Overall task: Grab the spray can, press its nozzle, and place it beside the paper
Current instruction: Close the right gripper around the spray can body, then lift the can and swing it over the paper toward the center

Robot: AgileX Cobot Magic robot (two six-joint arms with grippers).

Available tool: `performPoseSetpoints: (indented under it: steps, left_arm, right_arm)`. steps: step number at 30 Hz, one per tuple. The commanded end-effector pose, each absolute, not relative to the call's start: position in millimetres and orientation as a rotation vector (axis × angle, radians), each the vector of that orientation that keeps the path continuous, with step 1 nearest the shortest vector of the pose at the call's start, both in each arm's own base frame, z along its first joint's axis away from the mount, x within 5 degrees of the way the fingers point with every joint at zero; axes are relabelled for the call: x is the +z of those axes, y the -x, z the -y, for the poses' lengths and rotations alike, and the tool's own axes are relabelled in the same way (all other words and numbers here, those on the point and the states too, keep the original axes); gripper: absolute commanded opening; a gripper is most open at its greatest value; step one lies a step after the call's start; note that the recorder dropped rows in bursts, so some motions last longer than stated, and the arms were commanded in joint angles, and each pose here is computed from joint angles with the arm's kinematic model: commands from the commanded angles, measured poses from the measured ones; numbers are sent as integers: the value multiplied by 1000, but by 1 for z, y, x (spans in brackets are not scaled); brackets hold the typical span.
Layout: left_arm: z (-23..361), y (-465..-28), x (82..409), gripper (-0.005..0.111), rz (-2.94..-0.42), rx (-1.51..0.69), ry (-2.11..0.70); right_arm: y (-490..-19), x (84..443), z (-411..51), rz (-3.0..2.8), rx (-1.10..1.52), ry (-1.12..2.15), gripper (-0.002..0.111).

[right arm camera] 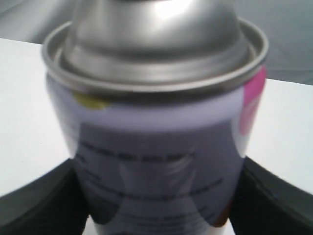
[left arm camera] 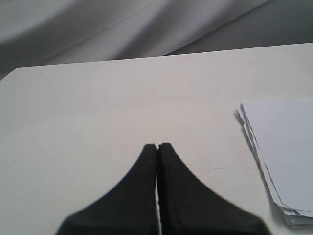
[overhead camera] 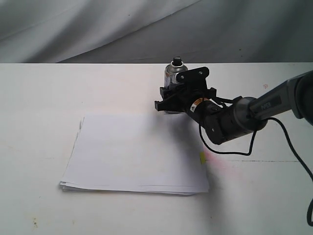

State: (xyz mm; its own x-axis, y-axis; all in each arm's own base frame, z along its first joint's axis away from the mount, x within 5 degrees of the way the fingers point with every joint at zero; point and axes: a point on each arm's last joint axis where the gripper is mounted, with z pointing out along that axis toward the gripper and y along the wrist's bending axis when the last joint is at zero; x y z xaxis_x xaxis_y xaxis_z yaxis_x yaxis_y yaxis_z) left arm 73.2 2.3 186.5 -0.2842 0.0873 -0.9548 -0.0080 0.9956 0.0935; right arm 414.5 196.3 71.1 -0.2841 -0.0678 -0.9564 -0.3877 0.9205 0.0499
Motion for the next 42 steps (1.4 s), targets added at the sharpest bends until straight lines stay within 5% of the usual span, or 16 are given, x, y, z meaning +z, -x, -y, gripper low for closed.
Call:
performPoseSetpoints:
  steps: [1,20,42]
  left_arm:
    - [-3,-73,186,0,-1847,93,-51]
    - [-3,-73,186,0,-1847,93,-51]
    - [-3,-73,186,0,-1847,93,-51]
  right_arm:
    - [-418,79,-193,-1833,316,323,0]
    - [-371,231,-162,-2118,35,785,0]
    - [-321,261,-212,-1824,-386,1387,0]
